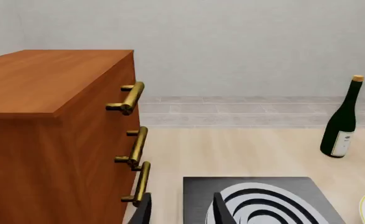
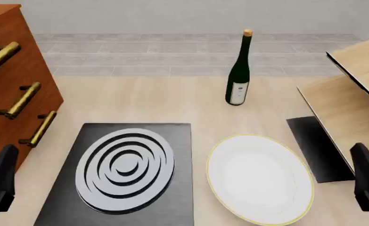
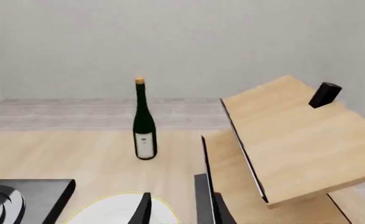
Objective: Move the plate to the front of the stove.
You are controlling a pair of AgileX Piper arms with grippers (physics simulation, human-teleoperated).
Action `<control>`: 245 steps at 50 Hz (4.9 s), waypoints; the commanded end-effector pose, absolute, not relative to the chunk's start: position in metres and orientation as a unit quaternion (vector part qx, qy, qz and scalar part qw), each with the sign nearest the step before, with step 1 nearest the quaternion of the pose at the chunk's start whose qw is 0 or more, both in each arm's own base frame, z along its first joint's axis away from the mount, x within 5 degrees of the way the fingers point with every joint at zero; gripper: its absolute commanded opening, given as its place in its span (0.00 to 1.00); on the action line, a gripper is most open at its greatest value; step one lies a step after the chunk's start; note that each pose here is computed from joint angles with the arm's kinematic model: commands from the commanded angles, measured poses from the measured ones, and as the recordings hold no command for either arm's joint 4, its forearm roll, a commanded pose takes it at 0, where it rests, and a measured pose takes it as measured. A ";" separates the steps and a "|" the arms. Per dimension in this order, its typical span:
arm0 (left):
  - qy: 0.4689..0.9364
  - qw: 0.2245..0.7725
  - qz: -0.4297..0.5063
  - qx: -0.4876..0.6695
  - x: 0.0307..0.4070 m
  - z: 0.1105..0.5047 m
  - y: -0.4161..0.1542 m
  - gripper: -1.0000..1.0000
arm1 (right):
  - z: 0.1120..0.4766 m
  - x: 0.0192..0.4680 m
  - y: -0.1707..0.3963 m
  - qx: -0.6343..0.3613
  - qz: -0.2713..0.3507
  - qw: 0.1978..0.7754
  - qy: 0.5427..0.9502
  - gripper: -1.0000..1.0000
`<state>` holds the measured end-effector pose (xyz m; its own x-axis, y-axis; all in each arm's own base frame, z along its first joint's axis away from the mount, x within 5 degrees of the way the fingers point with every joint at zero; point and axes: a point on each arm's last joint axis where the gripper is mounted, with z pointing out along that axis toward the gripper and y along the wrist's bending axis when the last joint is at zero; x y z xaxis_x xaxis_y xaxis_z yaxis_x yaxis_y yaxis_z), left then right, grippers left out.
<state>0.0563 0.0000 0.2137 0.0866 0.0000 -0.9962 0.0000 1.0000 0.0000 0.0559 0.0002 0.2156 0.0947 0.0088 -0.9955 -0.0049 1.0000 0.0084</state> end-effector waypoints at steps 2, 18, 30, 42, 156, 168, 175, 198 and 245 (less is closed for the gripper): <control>0.676 0.737 0.000 0.000 0.057 0.214 0.000 1.00 | 0.213 0.056 -0.001 0.007 0.001 0.735 0.678 1.00; 0.676 0.737 0.000 0.000 0.057 0.214 0.000 1.00 | 0.225 0.052 0.001 -0.038 -0.017 0.693 0.720 1.00; 0.676 0.737 0.000 0.000 0.057 0.214 0.000 1.00 | 0.244 0.066 0.000 -0.030 -0.024 0.607 0.794 1.00; 0.676 0.737 0.000 0.000 0.057 0.214 0.000 1.00 | 0.259 0.064 -0.004 -0.013 -0.047 0.553 0.832 1.00; 0.676 0.737 0.000 0.000 0.057 0.214 0.000 1.00 | 0.142 0.101 0.012 0.122 0.098 0.376 0.913 1.00; 0.676 0.737 0.000 0.000 0.057 0.214 0.000 1.00 | 0.138 0.105 0.013 0.128 0.100 0.371 0.914 1.00; 0.676 0.737 0.000 0.000 0.057 0.214 0.000 1.00 | 0.137 0.107 0.015 0.128 0.104 0.369 0.914 1.00; 0.676 0.737 0.000 0.000 0.057 0.214 0.000 1.00 | 0.129 0.114 0.018 0.137 0.110 0.354 0.919 1.00; 0.676 0.737 0.000 0.000 0.057 0.214 0.000 1.00 | 0.125 0.119 0.018 0.135 0.107 0.354 0.919 0.00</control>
